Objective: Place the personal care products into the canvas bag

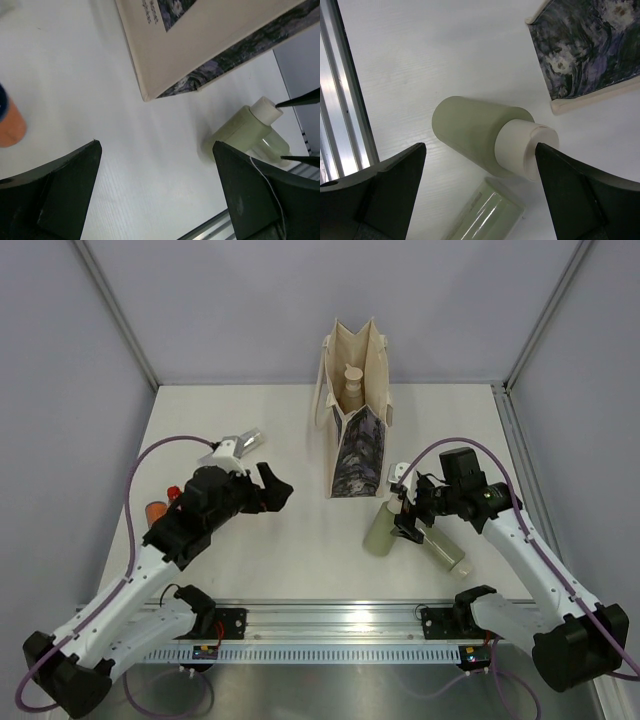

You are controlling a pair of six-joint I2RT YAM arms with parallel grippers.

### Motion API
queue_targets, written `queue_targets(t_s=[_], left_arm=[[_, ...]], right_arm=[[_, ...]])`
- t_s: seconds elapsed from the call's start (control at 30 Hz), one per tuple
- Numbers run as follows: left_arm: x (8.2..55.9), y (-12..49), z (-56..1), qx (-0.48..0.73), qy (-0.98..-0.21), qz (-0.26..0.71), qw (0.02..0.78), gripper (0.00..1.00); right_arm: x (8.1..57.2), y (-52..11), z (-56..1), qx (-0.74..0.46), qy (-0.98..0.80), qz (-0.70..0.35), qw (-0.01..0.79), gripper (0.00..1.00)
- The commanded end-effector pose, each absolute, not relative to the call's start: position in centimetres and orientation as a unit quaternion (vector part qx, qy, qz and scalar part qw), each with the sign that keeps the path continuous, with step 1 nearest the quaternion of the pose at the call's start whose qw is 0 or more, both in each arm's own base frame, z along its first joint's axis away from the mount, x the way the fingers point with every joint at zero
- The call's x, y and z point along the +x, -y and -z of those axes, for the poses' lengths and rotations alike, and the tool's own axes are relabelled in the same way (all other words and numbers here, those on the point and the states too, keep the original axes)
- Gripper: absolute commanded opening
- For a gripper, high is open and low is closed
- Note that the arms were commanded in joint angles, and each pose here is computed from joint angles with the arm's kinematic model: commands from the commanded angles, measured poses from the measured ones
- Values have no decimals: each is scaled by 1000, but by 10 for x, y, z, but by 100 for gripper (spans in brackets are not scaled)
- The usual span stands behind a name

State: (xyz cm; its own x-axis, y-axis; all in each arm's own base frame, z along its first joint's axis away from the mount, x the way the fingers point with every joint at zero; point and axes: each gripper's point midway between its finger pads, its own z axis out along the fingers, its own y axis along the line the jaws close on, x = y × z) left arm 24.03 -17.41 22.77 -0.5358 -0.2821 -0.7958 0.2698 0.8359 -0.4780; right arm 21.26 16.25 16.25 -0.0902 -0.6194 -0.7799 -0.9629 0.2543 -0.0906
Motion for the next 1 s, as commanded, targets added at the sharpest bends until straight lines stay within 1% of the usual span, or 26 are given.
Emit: queue_targets(t_s=[0.0, 0.03, 0.13, 0.3, 0.37, 0.4, 0.47, 0.6, 0.63, 0.67, 0.73, 0.77, 0.8, 0.83, 0.87, 0.97], left_arm=[[233, 207, -226, 62, -817, 350, 455, 99], [230, 212, -215, 73, -825, 354, 435, 99], [225, 218, -199, 78, -833, 363, 411, 99], [220, 228, -201, 94, -821, 388, 408, 99], [220, 226, -197, 94, -825, 380, 406, 99], [218, 225, -195, 93, -827, 379, 405, 99], [217, 224, -192, 90, -827, 380, 405, 99], [213, 220, -185, 86, -830, 377, 401, 99], [213, 218, -184, 84, -831, 374, 403, 99], [212, 218, -183, 85, -832, 373, 403, 99], [211, 215, -183, 84, -831, 371, 407, 99], [211, 215, -182, 84, -830, 371, 409, 99], [211, 214, -182, 83, -830, 370, 410, 99], [211, 214, -182, 85, -829, 370, 411, 99], [210, 213, -181, 85, -831, 368, 409, 99], [208, 210, -180, 87, -835, 359, 407, 99]], right_arm=[[201, -168, -165, -551, -706, -261, 361, 99], [201, -168, -165, -559, -699, -257, 363, 100], [203, -164, -162, -577, -691, -243, 360, 99], [201, -165, -159, -584, -693, -249, 340, 99], [217, -159, -154, -544, -730, -220, 350, 100], [241, -149, -153, -525, -747, -167, 371, 99], [256, -141, -147, -507, -768, -137, 368, 99], [265, -147, -152, -500, -771, -146, 367, 99], [265, -149, -155, -515, -760, -148, 369, 100], [254, -155, -154, -533, -747, -173, 358, 99], [239, -163, -160, -625, -667, -191, 357, 99], [223, -166, -157, -670, -622, -208, 347, 100], [184, -165, -150, -704, -585, -265, 303, 99], [178, -166, -146, -779, -483, -253, 310, 100], [160, -162, -141, -797, -455, -274, 289, 99], [156, -161, -127, -846, -366, -274, 274, 99]])
